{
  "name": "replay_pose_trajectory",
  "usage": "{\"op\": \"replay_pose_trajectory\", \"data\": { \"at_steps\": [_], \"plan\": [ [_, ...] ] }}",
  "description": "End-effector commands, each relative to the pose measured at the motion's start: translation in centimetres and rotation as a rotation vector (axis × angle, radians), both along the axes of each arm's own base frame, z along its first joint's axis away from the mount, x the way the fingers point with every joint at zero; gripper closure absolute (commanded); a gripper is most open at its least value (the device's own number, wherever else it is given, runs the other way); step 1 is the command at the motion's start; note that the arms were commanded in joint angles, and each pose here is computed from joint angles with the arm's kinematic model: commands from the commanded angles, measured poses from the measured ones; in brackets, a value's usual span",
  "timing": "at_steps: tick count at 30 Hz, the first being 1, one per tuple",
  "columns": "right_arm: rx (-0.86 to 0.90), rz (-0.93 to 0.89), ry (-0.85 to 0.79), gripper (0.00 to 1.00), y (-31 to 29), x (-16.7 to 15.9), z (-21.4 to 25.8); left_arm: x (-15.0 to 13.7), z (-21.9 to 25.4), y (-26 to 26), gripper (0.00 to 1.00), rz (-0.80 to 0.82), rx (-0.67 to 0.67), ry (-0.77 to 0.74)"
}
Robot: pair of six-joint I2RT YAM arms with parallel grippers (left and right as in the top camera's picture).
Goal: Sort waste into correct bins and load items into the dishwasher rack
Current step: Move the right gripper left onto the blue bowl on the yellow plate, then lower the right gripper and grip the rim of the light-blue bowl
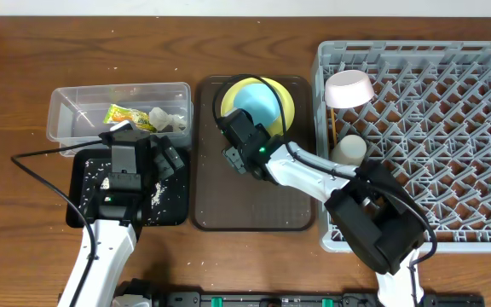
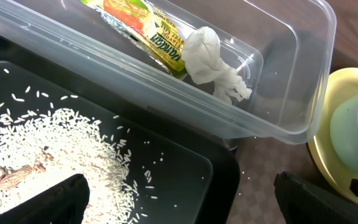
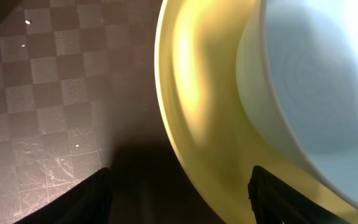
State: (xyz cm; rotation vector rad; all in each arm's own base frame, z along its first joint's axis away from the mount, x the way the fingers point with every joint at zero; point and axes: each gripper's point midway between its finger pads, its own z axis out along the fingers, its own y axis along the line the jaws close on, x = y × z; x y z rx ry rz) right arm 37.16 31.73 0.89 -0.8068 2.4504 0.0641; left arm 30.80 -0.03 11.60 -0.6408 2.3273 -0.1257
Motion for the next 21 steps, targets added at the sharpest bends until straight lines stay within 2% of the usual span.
{"op": "replay_pose_trajectory", "data": {
  "at_steps": [1, 7, 12, 21],
  "plan": [
    [0.005, 0.028, 0.028, 0.32, 0.4, -0.5, -0.4, 0.4, 0.7, 0.4, 0.02, 0.013, 0.018, -0.018],
    [0.134, 0.154, 0.178, 0.33, 3.5, -3.9, -0.7, 0.4, 0.7, 0.4, 0.02, 0.013, 0.018, -0.018],
    [0.160, 0.223, 0.328, 0.34, 4.2, -7.6, -1.4, 0.4, 0.7, 0.4, 0.02, 0.013, 0.018, -0.018],
    [0.187, 0.196, 0.667, 0.33, 3.5, -14.5, -1.8, 0.4, 0.7, 0.4, 0.02, 0.013, 0.018, -0.018]
  ]
}}
